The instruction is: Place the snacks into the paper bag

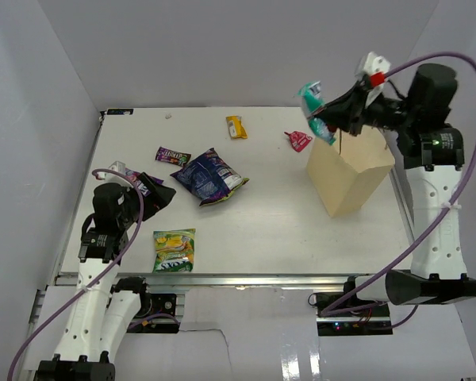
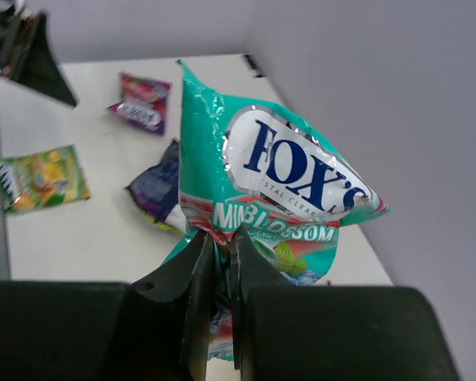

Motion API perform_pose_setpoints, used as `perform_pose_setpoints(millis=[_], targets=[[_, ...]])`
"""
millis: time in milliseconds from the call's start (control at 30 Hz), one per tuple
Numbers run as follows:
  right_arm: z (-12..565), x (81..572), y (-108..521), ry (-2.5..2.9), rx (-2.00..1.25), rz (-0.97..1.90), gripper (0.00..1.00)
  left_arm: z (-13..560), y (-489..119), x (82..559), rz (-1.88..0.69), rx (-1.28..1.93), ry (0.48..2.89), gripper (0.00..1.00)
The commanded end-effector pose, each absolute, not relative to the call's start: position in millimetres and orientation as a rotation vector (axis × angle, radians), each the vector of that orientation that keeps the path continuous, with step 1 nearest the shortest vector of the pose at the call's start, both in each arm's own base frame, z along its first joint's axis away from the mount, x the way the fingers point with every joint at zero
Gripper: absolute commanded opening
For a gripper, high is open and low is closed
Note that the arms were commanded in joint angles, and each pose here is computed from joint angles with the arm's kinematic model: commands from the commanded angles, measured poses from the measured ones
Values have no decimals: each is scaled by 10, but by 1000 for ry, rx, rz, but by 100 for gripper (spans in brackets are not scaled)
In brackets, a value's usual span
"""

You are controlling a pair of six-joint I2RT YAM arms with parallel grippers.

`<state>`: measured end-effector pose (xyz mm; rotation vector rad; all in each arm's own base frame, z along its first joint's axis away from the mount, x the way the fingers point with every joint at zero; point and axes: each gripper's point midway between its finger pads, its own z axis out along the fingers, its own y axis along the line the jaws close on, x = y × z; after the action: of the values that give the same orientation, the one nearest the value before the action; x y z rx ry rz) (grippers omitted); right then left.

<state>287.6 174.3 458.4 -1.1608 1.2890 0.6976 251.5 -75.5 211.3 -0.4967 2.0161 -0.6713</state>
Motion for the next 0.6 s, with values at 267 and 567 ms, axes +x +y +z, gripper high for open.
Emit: perform_pose_setpoints(millis=[267,567], targets=[[5069,3515,597,1386,-720,673,8,2126,-845,2633,-719,-426,1994,98],[4054,3786,341,1598,-629,770,8,2132,-865,2674,-728,-407,1996,98]])
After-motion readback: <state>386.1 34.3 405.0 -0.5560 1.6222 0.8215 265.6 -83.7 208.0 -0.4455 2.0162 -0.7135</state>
